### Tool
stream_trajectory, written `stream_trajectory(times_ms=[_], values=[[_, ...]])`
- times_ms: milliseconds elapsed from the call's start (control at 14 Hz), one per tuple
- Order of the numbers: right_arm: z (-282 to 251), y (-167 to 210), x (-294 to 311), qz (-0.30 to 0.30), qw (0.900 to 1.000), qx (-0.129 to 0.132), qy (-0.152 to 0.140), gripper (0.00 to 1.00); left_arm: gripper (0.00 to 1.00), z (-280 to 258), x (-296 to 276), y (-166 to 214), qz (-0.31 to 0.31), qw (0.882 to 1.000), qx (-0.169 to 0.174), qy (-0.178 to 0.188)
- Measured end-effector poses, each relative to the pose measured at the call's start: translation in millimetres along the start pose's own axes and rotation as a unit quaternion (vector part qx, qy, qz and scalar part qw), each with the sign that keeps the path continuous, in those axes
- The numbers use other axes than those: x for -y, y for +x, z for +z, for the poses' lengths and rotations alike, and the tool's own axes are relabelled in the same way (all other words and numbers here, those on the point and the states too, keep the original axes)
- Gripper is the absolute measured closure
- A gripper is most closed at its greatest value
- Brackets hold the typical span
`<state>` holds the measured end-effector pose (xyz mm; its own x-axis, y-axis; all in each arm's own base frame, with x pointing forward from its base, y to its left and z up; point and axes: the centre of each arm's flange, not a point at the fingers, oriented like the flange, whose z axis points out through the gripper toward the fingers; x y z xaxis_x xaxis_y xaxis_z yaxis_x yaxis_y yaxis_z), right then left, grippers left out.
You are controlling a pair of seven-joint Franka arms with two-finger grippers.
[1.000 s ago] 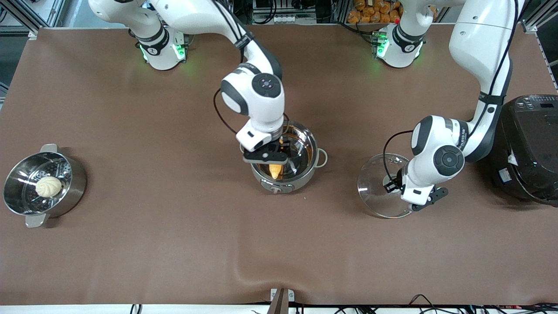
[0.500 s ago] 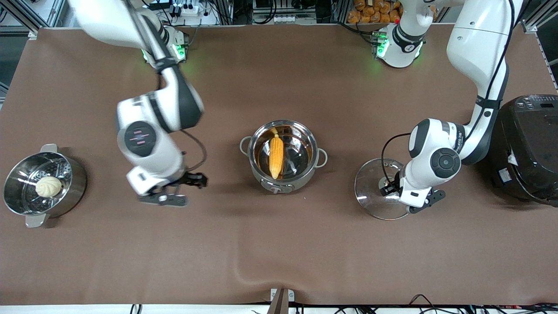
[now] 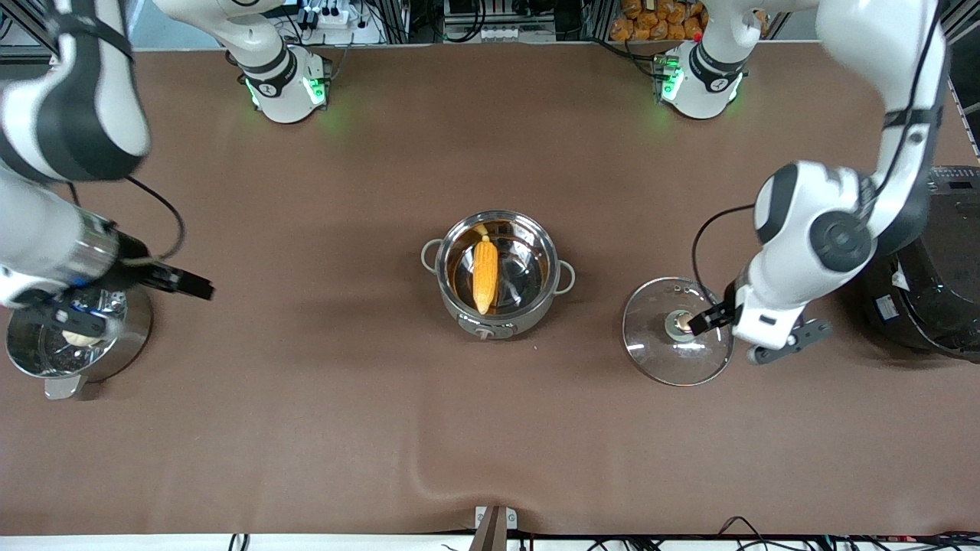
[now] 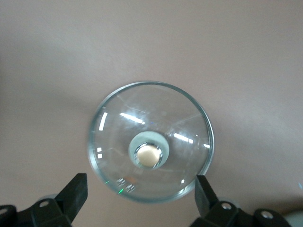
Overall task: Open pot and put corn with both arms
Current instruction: 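Release the lid on the table and raise both grippers away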
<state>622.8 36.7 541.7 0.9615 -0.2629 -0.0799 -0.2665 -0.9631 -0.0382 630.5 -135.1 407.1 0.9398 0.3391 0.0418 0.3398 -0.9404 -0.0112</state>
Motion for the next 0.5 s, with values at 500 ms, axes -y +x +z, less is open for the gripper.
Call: stream_trajectory(times_ms=[500], values=[[-70,-44,-34,-0.073,0.996,-0.043,-0.035,0.00,0.00,-167,68,-42,0.099,0.995,0.007,0.025]])
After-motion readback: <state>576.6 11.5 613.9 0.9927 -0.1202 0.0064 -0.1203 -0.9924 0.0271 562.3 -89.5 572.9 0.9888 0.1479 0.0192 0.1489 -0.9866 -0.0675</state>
